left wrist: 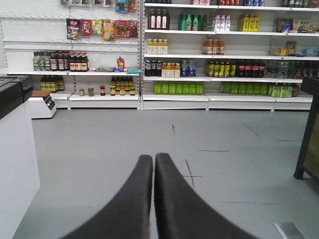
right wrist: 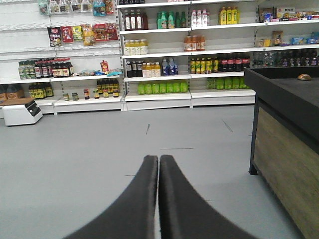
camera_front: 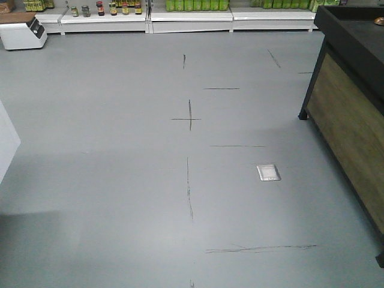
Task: Pick three apples into basket with both arms
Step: 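Drive the base forward across the floor toward the fruit tables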
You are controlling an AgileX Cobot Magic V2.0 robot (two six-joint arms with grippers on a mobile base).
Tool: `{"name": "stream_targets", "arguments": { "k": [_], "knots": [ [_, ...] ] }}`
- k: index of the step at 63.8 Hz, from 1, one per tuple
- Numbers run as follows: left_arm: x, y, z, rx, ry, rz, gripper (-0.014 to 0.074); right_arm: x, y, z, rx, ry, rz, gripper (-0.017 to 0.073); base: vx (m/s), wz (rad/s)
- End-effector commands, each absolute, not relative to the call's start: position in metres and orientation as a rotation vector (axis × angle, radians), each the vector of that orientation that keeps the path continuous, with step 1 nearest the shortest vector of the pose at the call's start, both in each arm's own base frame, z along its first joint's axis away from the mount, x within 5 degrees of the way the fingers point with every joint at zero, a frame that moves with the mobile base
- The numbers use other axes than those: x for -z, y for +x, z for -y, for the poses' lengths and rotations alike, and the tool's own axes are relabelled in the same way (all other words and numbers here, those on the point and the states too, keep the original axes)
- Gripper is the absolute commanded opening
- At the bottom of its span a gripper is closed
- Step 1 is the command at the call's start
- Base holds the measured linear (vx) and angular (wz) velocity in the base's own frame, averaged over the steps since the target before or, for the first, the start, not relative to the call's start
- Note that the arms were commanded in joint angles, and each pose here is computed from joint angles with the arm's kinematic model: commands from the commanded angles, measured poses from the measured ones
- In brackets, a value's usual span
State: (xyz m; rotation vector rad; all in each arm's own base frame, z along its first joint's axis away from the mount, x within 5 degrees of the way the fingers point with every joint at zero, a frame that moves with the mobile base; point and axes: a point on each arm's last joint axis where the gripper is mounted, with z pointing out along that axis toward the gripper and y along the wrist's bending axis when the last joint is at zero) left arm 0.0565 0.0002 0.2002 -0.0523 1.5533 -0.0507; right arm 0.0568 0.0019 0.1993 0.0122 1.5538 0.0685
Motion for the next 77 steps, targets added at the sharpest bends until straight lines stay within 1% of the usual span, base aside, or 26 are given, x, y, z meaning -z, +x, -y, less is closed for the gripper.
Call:
{"name": "stream_targets", "arguments": {
  "k": [1,77],
  "knots": [
    [-0.2003,0.0560,0.0001,0.070,-0.061,-1.485,-0.0006,-0.2023,0.0562,-0.0019,-0.064,0.010,-1.478,-0.0009,0.00,0.00],
    [-0.2003,0.0560,0.0001,0.070,-0.061,-1.485,-0.0006,-0.2024,0.0562,-0.0019,-0.064,0.010,-1.477,-0.0009,0.00,0.00]
  ]
}}
